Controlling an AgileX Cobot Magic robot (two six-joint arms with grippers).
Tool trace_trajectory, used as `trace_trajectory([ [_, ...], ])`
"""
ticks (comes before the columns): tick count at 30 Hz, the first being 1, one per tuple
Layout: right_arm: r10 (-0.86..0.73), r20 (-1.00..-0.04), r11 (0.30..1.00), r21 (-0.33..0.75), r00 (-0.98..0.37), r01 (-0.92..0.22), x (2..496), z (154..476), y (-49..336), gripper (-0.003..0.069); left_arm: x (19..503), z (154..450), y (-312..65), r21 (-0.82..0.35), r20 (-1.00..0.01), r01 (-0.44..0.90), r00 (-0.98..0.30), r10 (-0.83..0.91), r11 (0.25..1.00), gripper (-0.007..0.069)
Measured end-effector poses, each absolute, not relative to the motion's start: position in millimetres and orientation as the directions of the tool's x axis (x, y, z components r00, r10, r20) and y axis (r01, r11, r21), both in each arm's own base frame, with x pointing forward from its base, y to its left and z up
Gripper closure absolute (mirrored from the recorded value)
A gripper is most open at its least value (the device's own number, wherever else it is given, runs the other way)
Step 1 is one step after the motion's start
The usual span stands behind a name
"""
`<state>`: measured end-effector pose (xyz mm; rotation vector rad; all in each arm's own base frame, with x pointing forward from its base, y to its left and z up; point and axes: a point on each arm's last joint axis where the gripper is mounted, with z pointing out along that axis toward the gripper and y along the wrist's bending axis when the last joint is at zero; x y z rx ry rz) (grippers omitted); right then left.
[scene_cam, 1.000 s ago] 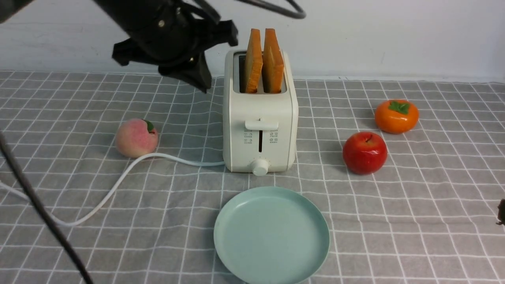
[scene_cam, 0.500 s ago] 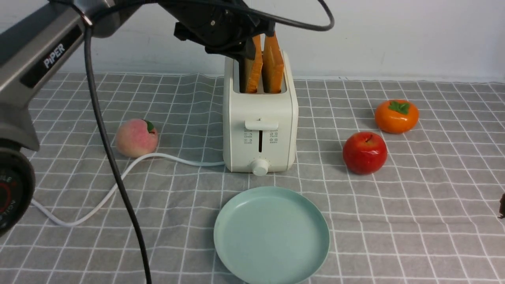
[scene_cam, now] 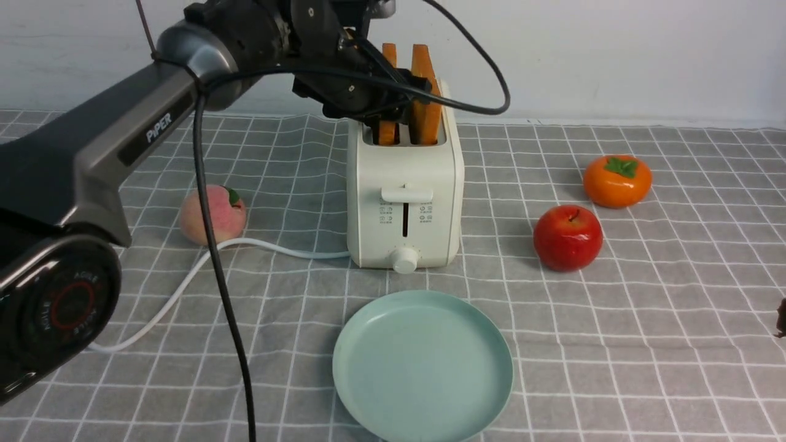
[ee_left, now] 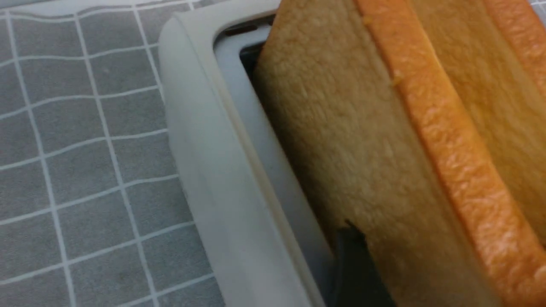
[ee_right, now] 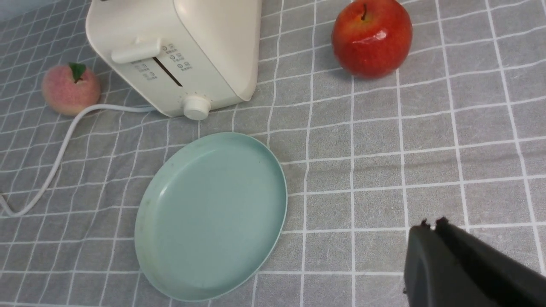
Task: Take toasted bread from bread machine on grey coffee table place on plate.
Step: 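Reach for a toast slice standing in the toaster with the left gripper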
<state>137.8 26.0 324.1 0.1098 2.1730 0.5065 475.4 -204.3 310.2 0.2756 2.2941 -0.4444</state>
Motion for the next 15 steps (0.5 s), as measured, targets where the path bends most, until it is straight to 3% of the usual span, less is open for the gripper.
trace_trajectory([
  [2,0.256,-0.748,0.913,0.396,-0.612,-0.102,138,324,26,0.0642,474,313,-203,-0.224,-0.728,0.327,-0.683,0.065,0.918,0.0481],
  [4,0.256,-0.748,0.913,0.396,-0.612,-0.102,138,324,26,0.0641,470,321,-201,-0.214,-0.732,0.329,-0.678,0.072,0.92,0.0545],
  [11,0.256,-0.748,0.913,0.396,-0.613,-0.102,138,324,26,0.0636,435,392,-184,-0.174,-0.799,0.35,-0.597,0.076,0.921,0.0523],
  [14,0.256,-0.748,0.913,0.396,-0.613,-0.102,138,324,26,0.0636,385,455,-161,-0.126,-0.827,0.353,-0.554,0.098,0.927,0.0523],
  [15,0.256,-0.748,0.913,0.396,-0.613,-0.102,138,324,26,0.0636,382,457,-159,-0.122,-0.823,0.351,-0.558,0.104,0.928,0.0523],
])
